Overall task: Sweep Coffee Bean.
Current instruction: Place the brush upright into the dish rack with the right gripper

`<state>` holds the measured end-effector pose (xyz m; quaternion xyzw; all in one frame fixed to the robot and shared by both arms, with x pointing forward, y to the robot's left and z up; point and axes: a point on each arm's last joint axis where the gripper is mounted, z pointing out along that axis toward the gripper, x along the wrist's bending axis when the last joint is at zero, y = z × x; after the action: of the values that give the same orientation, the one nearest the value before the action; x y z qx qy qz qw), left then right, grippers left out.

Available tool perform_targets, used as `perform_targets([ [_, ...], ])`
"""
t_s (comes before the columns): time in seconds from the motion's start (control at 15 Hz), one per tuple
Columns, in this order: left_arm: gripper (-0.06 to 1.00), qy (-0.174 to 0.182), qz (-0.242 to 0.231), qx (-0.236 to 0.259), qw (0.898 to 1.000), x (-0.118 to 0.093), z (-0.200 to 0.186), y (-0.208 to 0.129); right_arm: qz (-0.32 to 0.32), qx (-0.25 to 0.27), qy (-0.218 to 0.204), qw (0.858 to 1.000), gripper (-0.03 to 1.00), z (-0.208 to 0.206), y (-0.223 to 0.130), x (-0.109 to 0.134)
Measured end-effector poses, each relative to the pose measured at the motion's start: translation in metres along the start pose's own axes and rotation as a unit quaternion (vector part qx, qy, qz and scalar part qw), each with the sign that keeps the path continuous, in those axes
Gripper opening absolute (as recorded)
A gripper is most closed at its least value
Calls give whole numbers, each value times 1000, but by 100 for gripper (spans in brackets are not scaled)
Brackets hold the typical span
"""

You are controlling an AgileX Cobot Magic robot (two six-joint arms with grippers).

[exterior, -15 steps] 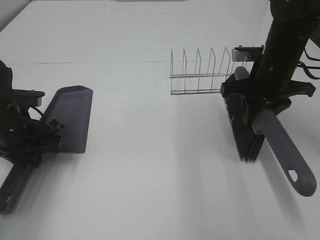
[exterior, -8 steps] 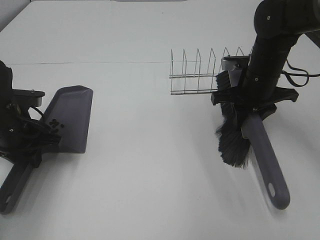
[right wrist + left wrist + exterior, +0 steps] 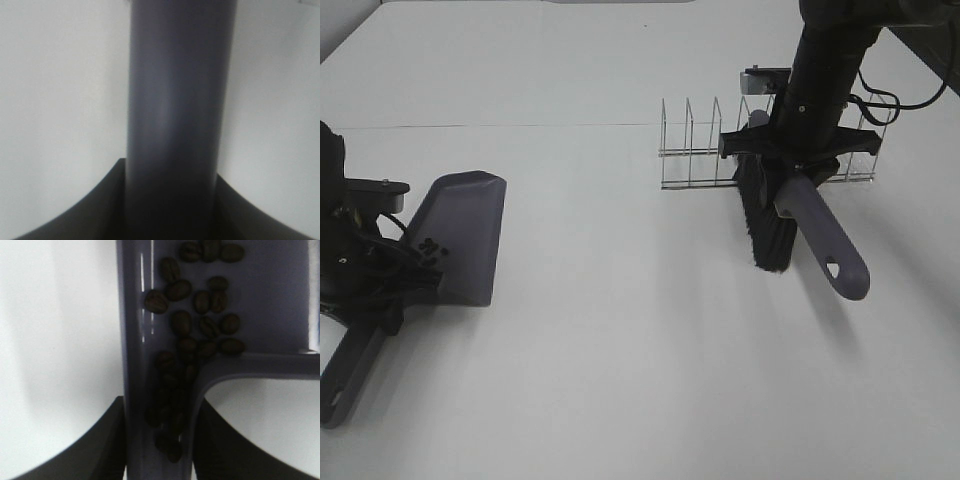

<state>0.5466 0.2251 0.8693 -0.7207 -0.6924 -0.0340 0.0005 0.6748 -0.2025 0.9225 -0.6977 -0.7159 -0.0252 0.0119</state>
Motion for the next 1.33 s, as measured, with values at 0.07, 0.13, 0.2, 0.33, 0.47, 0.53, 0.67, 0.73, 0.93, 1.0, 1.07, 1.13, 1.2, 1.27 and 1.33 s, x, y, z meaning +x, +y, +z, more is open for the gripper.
perform_targets([
  [0.07,33,0,0,0,1000,0,0,0,0,-9,-1,1000,28,-2,7,1],
  [0.13,33,0,0,0,1000,0,0,0,-2,-20,-2,1000,28,-4,14,1],
  [0.2,33,0,0,0,1000,0,0,0,-3,-33,-2,999,28,-7,21,2],
  [0.33,33,0,0,0,1000,0,0,0,-3,-47,-3,999,28,-7,31,2],
  [0.47,33,0,0,0,1000,0,0,0,-3,-48,-4,999,28,-1,37,3],
  [0.53,33,0,0,1,1000,0,0,0,-4,-45,-8,999,28,4,40,2],
  [0.67,33,0,0,1,1000,0,0,0,-5,-53,-10,999,28,5,46,2],
  [0.73,33,0,0,1,1000,0,0,0,-6,-57,-11,998,28,6,50,3],
  [0.93,33,1,0,3,1000,0,0,-1,-5,-77,-11,997,28,1,61,1],
  [1.0,33,1,0,3,1000,0,0,-1,-5,-84,-10,996,28,-1,63,1],
  [1.07,33,1,0,3,1000,0,0,-1,-6,-91,-9,996,28,-2,64,1],
  [1.13,33,1,0,3,1000,0,0,-1,-6,-94,-9,996,28,-3,65,1],
  [1.2,33,1,0,3,1000,0,0,-1,-6,-94,-9,996,28,-3,65,1],
  [1.27,33,1,0,3,1000,0,0,-1,-6,-94,-9,996,28,-3,65,1],
  [1.33,33,1,0,3,1000,0,0,-1,-6,-94,-9,996,28,-3,65,1],
])
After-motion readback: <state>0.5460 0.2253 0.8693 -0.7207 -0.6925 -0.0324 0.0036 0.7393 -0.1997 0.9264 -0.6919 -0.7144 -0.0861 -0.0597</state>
